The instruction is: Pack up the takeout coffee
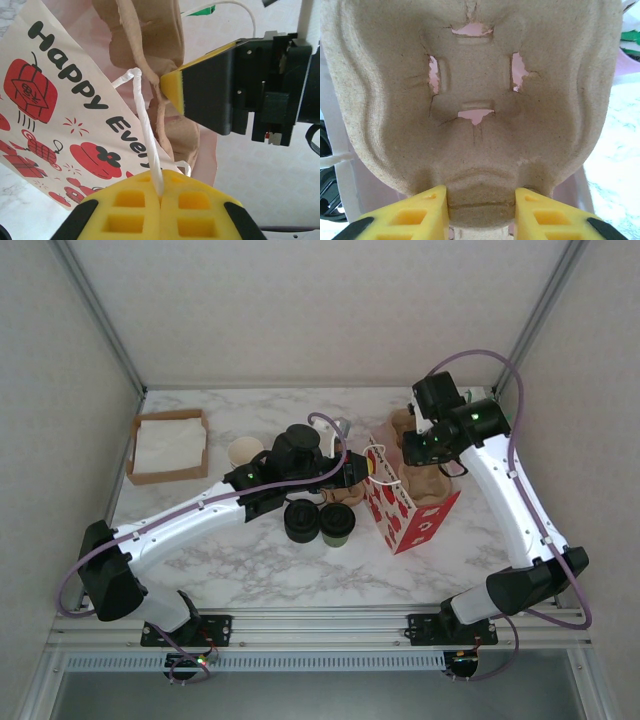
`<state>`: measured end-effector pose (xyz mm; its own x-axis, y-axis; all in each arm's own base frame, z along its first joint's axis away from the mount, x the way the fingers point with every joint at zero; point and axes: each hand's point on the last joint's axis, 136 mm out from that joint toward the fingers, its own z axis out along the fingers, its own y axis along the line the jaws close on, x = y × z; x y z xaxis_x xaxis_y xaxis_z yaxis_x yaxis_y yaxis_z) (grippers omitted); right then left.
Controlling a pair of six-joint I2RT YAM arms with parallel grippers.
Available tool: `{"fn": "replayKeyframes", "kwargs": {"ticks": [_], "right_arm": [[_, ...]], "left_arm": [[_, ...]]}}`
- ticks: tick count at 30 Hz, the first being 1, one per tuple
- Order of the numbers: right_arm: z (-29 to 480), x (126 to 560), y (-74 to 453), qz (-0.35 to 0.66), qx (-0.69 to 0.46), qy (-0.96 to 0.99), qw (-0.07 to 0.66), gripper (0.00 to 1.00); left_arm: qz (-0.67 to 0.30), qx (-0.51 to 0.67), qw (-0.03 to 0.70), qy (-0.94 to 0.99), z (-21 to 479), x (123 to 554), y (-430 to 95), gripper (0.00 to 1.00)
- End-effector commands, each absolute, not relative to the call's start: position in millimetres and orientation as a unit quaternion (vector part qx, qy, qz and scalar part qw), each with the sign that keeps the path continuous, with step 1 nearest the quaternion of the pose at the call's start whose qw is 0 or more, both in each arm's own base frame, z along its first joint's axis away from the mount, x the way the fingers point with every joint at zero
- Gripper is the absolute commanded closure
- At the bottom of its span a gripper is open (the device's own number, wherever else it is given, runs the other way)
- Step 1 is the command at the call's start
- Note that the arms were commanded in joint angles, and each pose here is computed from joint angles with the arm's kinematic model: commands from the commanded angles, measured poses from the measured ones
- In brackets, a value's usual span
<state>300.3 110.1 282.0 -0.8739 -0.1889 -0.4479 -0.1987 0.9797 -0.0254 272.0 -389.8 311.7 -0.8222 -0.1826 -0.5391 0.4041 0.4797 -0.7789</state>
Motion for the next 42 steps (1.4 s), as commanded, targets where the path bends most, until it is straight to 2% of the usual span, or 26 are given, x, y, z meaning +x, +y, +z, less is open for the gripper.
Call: {"fn": "replayKeyframes", "kwargs": {"ticks": [1, 27, 42], "right_arm": [[283, 297, 112, 0.023, -0.105, 0.966, 0.234, 0.68], [259, 293, 112, 0.019, -0.110, 0.973, 0.204, 0.69], [261, 275, 111, 0.017, -0.120, 0.972, 0.203, 0.69]], "left_arm": [[-0.511, 0.069, 0.309, 0.799, 323, 275, -385, 1.00], [-0.511, 0.071, 0.311, 0.798, 324, 276, -384, 1.00], [-0.511, 0.071, 0.306, 0.800, 318, 278, -387, 1.00]]}}
